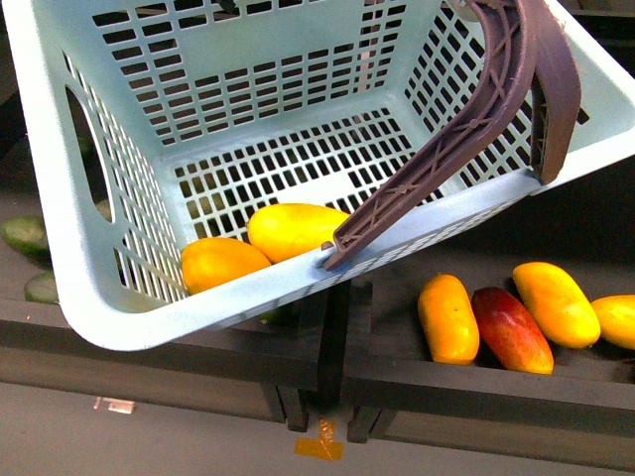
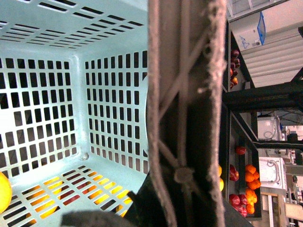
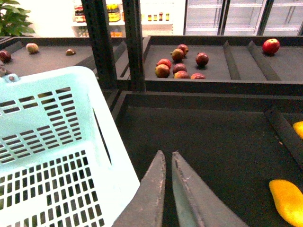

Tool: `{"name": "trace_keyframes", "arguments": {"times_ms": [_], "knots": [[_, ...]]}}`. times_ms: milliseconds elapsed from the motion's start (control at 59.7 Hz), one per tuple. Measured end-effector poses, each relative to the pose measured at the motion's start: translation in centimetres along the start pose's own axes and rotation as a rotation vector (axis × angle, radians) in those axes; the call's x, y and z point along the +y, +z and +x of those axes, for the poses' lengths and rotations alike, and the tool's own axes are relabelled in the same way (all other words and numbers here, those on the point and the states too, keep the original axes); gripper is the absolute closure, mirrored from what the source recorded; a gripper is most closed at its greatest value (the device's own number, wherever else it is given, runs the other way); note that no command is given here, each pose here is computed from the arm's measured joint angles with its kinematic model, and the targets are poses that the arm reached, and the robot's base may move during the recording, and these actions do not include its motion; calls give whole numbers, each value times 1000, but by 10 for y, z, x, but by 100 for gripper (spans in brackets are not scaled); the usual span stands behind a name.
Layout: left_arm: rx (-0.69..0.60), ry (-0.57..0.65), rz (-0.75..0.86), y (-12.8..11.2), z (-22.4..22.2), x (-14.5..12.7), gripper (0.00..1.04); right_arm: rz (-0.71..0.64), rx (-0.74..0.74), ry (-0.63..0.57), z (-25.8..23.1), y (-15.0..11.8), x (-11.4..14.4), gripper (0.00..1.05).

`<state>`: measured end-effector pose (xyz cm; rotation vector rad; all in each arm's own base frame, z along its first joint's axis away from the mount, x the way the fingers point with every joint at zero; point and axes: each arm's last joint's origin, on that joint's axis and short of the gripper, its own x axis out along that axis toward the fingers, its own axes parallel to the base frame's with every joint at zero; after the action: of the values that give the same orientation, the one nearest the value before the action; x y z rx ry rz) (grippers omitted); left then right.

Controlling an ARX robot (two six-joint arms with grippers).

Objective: Pick lemon and mango into basket

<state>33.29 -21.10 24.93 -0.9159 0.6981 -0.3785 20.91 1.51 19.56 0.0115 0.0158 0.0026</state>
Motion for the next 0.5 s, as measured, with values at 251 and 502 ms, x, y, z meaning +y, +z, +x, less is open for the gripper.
{"name": "trace_keyframes", "arguments": {"times_ms": [251,502], "knots": [[0,0,0,0,0,0,100,-6,-3,-5,-33,-14,-15,103],[-2,1,1,0,0,0,100,-6,-4,-2,-52,-21,-15,103]]}}
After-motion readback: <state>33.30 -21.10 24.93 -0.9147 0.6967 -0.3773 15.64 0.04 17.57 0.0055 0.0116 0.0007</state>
